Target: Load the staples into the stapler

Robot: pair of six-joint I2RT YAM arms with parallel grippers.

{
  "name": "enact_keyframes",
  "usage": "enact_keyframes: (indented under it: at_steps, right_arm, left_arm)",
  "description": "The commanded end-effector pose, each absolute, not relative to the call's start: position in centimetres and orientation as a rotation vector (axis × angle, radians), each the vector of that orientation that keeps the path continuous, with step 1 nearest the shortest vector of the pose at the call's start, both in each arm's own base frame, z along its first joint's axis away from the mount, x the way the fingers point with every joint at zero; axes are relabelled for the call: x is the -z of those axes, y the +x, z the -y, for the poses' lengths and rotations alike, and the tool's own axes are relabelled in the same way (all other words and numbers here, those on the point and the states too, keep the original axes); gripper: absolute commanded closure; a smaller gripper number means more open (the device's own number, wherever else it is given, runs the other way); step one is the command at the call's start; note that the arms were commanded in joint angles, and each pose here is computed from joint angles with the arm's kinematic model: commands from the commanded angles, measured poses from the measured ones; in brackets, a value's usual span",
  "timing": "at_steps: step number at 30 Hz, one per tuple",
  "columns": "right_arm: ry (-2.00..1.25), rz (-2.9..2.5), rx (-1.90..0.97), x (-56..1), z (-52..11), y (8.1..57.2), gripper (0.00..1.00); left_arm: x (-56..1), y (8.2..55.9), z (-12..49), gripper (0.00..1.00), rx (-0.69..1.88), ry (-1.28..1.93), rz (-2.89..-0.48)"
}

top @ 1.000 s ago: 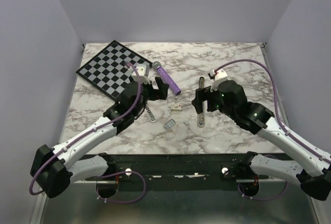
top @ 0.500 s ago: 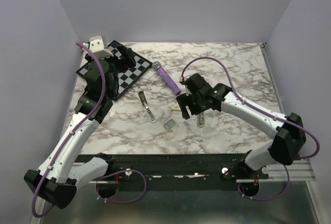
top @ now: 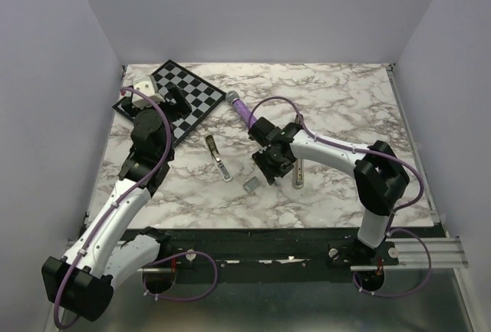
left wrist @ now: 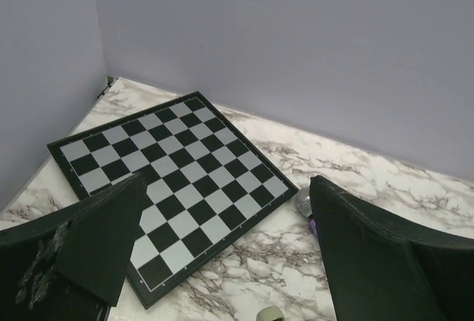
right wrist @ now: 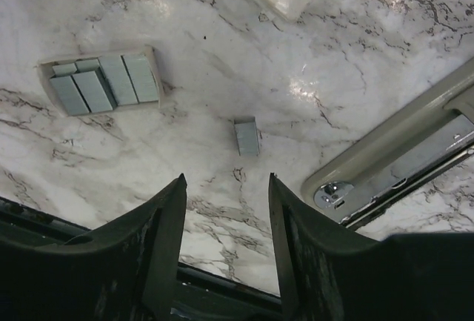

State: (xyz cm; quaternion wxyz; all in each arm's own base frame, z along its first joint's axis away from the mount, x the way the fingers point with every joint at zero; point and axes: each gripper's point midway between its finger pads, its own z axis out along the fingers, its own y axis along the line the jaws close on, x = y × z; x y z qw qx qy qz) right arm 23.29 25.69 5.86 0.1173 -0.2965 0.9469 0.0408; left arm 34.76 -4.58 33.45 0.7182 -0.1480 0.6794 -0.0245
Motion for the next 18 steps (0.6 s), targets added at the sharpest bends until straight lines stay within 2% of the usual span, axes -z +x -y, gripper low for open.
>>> enact_keyframes:
  at_steps: [1, 3, 18]
  right_arm:
    - [-0.933, -2.773, -0.082, -5.2, -26.2, 23.9, 0.47]
    - [-0.941, -2.778, -0.068, -4.4, -26.4, 24.1, 0.51]
    - [-1.003, -2.790, 0.043, -1.9, -26.0, 25.1, 0.57]
  left_arm:
    - [-36.1, 34.0, 2.7, 0.01, -0.002, -0.378, -1.383]
    - [-36.5, 33.8, 2.6, 0.01, 0.002, -0.376, -1.374]
    - [-36.7, 33.6, 3.0, 0.01, 0.026, -0.359, -1.358]
